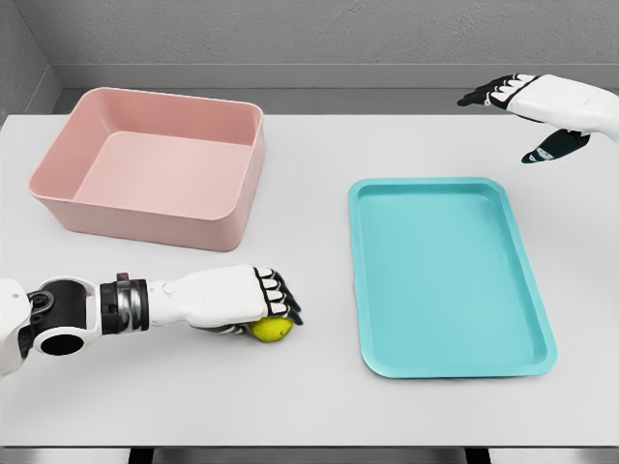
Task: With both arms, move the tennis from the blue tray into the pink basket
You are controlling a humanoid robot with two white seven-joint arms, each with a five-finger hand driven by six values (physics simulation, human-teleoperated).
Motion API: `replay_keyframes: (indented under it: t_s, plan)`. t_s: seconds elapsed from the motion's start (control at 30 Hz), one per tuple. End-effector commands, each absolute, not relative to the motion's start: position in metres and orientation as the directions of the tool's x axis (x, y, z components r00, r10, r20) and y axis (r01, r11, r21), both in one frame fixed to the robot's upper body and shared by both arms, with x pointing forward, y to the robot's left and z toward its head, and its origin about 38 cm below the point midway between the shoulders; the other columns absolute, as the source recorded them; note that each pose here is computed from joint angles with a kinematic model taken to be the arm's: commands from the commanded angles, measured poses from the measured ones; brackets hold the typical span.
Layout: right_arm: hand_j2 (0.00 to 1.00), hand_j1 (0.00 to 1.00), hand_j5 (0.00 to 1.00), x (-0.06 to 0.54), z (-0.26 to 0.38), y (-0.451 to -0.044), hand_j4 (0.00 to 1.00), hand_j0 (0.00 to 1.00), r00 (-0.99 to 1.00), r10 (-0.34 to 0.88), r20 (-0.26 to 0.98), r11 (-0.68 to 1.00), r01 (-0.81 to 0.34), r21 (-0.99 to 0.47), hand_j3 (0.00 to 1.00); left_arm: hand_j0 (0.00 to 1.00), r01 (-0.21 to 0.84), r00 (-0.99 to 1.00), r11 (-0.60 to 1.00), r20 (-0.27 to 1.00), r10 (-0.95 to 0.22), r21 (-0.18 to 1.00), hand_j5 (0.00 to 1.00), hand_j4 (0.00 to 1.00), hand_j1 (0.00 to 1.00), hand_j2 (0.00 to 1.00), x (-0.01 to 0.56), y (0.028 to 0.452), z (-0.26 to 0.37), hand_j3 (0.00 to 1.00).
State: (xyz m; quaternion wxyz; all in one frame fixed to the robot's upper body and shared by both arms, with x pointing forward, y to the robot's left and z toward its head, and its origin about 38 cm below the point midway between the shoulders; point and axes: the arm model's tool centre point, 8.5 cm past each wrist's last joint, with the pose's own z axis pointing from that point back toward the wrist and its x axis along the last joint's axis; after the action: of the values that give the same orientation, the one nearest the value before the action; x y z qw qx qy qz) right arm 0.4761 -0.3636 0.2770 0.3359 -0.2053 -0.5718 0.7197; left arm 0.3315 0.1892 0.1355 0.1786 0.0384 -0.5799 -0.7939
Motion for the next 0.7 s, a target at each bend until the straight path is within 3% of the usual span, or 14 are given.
replay_keyframes:
  t_s: [0.0,0.07,0.67]
  plan:
    - [1.00,1.00,1.00,0.4761,0.2779,-0.3647,1.00,1.00,-0.687,0.721,0.093,-0.114,-0.249,-0.962,1.00,0.68,0.241,-0.933,-0.261,0.149,-0.329,0.935,0.68,0.68,0.68,0.68,0.3316,0.1891,0.1359,0.68]
    - [1.00,1.00,1.00,0.4761,0.2779,-0.3647,1.00,1.00,-0.687,0.721,0.093,-0.114,-0.249,-0.962,1.00,0.61,0.242,-0.933,-0.260,0.151,-0.328,0.935,0.61,0.61,0.61,0.61,0.3315,0.1890,0.1359,0.61]
    - [1.00,1.00,1.00,0.4764,0.2818,-0.3666,1.00,1.00,-0.684,0.724,0.092,-0.103,-0.239,-0.966,1.00,0.61,0.240,-0.933,-0.240,0.155,-0.324,0.941,0.61,0.61,0.61,0.61,0.3338,0.1928,0.1434,0.61]
